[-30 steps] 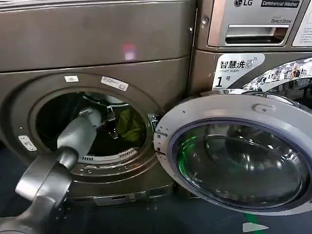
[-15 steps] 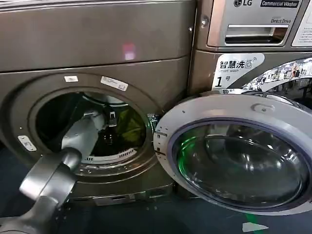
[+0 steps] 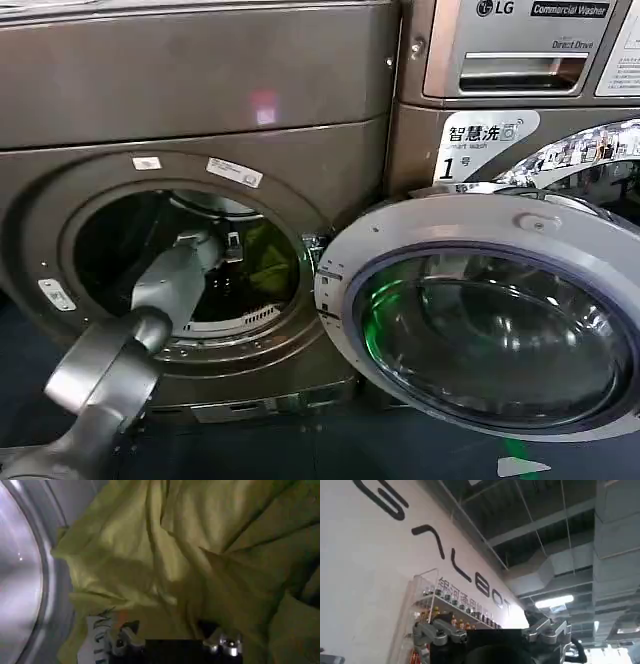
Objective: Grasp the clothes from the dryer.
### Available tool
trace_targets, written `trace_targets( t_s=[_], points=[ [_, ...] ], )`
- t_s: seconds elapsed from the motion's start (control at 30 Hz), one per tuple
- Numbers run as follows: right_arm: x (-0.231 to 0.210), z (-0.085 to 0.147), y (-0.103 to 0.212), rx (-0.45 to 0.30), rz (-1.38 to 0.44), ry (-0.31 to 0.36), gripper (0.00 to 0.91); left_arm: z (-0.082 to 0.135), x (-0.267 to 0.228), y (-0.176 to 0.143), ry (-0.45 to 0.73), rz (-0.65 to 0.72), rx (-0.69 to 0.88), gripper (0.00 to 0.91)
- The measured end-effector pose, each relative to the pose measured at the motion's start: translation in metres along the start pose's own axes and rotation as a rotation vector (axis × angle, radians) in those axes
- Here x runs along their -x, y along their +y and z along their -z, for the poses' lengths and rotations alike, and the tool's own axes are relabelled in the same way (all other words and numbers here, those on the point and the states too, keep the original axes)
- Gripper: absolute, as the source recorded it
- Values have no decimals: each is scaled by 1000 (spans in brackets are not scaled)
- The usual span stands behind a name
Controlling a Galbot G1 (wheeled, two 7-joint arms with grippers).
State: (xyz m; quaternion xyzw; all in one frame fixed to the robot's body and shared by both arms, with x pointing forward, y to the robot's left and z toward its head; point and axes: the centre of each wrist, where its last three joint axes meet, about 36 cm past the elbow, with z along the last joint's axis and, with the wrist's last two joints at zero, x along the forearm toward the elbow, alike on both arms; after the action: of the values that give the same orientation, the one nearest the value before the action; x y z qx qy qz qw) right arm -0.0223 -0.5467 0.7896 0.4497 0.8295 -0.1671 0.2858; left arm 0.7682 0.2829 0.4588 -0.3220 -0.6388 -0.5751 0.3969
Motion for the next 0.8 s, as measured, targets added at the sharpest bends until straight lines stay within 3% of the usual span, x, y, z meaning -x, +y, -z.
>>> trace_targets(
  t_s=[0.47, 0.8],
  points=[
    [-1, -1, -1, -1, -5, 2, 907, -4, 0, -1, -56, 23, -82, 0],
    [-1, -4, 1, 4, -3, 5, 907, -9, -8, 0, -270, 111, -316, 0]
  ],
)
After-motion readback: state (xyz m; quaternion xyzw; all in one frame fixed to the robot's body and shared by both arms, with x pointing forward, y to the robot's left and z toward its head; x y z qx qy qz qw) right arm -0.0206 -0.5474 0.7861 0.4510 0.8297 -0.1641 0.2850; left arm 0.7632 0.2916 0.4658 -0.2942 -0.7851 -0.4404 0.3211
